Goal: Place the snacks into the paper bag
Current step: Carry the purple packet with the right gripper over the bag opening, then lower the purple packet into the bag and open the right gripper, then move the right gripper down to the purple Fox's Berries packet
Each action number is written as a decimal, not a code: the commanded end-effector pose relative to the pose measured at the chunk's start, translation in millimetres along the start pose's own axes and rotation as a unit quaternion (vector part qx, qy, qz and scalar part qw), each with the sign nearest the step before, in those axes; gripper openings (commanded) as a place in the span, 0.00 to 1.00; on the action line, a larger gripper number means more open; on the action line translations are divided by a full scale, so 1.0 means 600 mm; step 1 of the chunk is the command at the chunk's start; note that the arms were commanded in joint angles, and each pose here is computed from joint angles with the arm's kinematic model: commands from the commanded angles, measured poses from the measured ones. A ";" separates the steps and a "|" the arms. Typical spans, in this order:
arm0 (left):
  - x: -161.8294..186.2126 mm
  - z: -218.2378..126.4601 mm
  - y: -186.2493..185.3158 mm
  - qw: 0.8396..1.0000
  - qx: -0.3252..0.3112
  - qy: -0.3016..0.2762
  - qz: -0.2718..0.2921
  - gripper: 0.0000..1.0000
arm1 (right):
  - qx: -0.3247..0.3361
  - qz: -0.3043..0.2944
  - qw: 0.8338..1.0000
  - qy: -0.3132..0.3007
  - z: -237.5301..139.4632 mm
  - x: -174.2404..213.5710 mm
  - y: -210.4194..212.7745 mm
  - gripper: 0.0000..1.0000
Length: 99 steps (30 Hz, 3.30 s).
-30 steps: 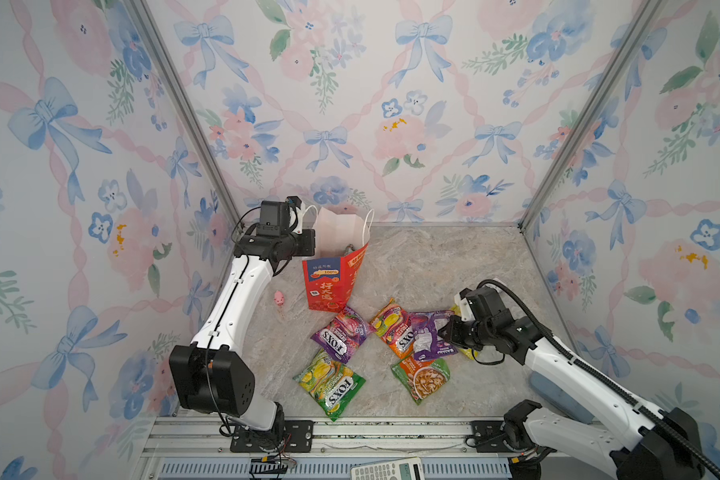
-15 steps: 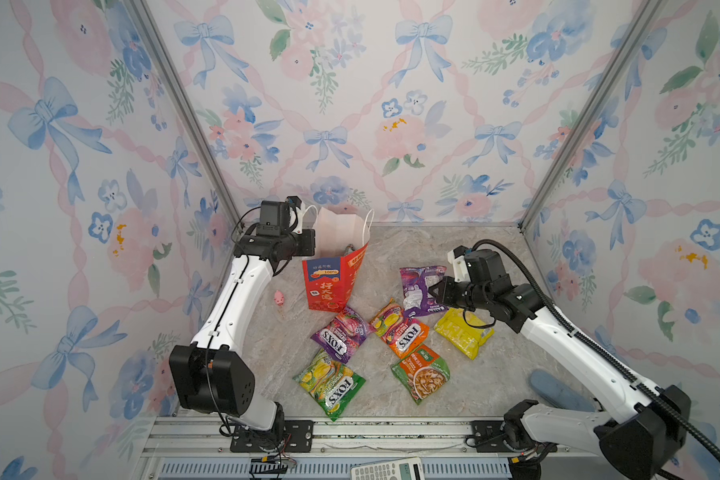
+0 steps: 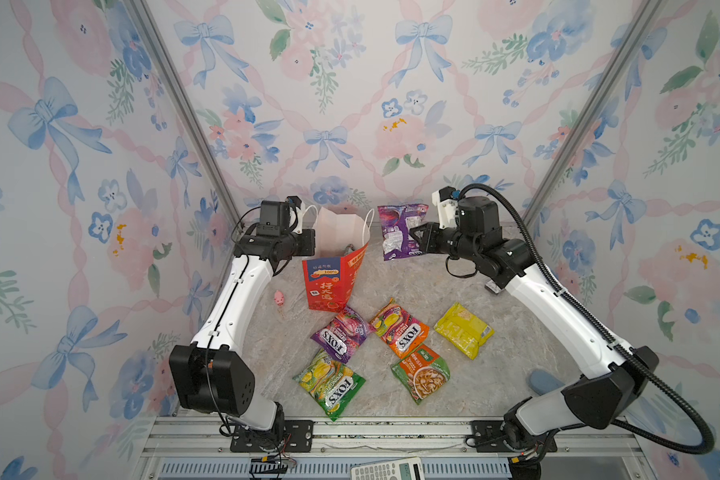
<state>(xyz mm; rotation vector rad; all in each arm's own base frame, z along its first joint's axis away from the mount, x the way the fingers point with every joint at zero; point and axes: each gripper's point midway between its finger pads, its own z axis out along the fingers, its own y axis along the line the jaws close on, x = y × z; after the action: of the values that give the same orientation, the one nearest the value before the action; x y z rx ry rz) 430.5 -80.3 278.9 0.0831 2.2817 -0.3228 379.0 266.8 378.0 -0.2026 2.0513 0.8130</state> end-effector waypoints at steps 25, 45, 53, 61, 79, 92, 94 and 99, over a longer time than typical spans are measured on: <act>0.004 0.003 0.005 1.000 0.000 0.001 0.004 0.00 | -0.038 -0.141 0.989 -0.017 0.155 -0.078 0.172 0.00; 0.005 0.003 0.006 1.000 -0.001 0.001 0.006 0.00 | 0.042 -0.197 0.978 0.062 0.208 0.027 0.124 0.00; 0.004 0.002 0.007 1.000 -0.002 0.000 0.006 0.00 | 0.043 -0.201 0.975 0.083 0.212 0.059 0.130 0.00; 0.003 0.000 0.005 1.000 0.000 -0.001 0.006 0.00 | 0.031 -0.189 0.977 0.089 0.224 0.073 0.136 0.00; 0.002 -0.004 0.005 1.000 -0.002 -0.004 0.007 0.00 | -0.065 -0.157 0.983 0.066 0.178 0.041 0.203 0.51; 0.002 -0.004 0.006 1.000 -0.004 -0.004 0.007 0.00 | -0.157 -0.163 0.974 0.034 0.089 0.053 0.235 0.67; 0.001 -0.005 0.007 1.000 -0.005 -0.005 0.007 0.00 | -0.155 -0.167 0.973 0.039 0.078 0.073 0.223 0.72; 0.001 -0.005 0.008 1.000 -0.008 -0.005 0.008 0.00 | -0.147 -0.182 0.970 0.068 0.052 0.151 0.172 0.89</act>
<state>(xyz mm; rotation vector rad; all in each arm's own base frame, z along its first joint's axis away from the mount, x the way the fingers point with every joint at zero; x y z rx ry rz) 431.5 -78.4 277.6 0.0776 2.2806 -0.3158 314.5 386.2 349.9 -0.7595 1.9624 0.8750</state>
